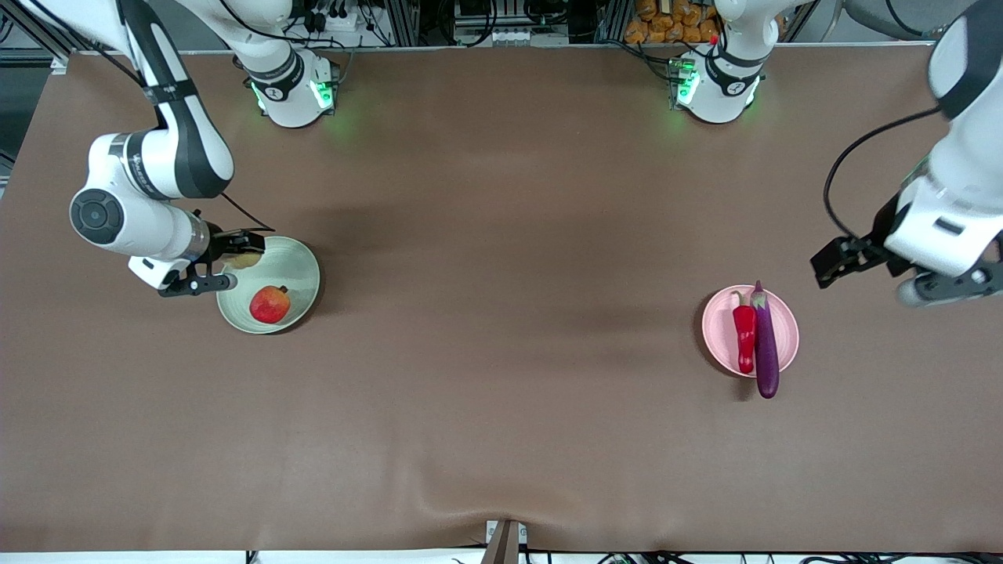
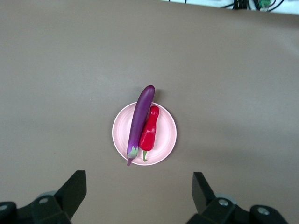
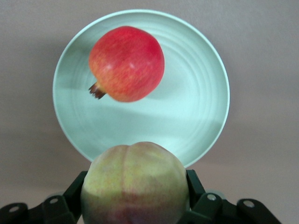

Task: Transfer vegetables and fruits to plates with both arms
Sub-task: 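Place the peach on the green plate while the left gripper withdraws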

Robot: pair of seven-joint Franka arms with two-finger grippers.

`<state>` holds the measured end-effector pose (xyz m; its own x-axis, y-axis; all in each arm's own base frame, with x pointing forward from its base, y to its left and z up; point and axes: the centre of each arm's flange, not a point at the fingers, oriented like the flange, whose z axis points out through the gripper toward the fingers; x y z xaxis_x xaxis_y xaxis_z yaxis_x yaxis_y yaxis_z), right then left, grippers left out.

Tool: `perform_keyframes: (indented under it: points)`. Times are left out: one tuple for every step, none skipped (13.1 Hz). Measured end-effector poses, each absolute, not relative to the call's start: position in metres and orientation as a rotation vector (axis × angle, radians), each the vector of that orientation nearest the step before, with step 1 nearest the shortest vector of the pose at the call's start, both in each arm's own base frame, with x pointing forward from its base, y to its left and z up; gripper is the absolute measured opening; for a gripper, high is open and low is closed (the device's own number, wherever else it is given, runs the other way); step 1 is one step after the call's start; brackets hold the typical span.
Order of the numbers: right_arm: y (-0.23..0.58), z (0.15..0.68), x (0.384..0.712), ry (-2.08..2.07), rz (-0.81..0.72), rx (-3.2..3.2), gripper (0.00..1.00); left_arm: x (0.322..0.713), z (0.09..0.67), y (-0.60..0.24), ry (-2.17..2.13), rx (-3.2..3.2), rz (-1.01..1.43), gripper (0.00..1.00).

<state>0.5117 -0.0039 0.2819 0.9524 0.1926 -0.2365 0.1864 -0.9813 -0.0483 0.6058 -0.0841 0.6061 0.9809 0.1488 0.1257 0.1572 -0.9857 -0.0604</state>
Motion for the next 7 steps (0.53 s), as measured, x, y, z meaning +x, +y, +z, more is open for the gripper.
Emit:
perform_keyframes:
  points:
    - [-0.011,0.270,0.513,-0.372,0.366,-3.057,0.87,0.601,0.614,-0.081,-0.253,-3.054,-0.189,1.00]
    - [-0.020,0.257,0.512,-0.431,0.376,-3.032,0.87,0.596,0.621,-0.079,-0.267,-3.056,-0.189,1.00]
    - [-0.030,0.246,0.511,-0.459,0.390,-3.014,0.87,0.591,0.627,-0.077,-0.294,-3.073,-0.183,1.00]
    - [-0.036,0.235,0.510,-0.462,0.395,-3.005,0.87,0.587,0.634,-0.073,-0.333,-3.105,-0.173,1.00]
    - [-0.039,0.227,0.510,-0.460,0.394,-3.000,0.87,0.582,0.640,-0.071,-0.364,-3.137,-0.167,1.00]
    - [-0.039,0.220,0.510,-0.459,0.390,-2.996,0.87,0.576,0.646,-0.072,-0.375,-3.153,-0.159,1.00]
    - [-0.038,0.214,0.511,-0.459,0.382,-2.994,0.87,0.569,0.651,-0.074,-0.374,-3.154,-0.145,1.00]
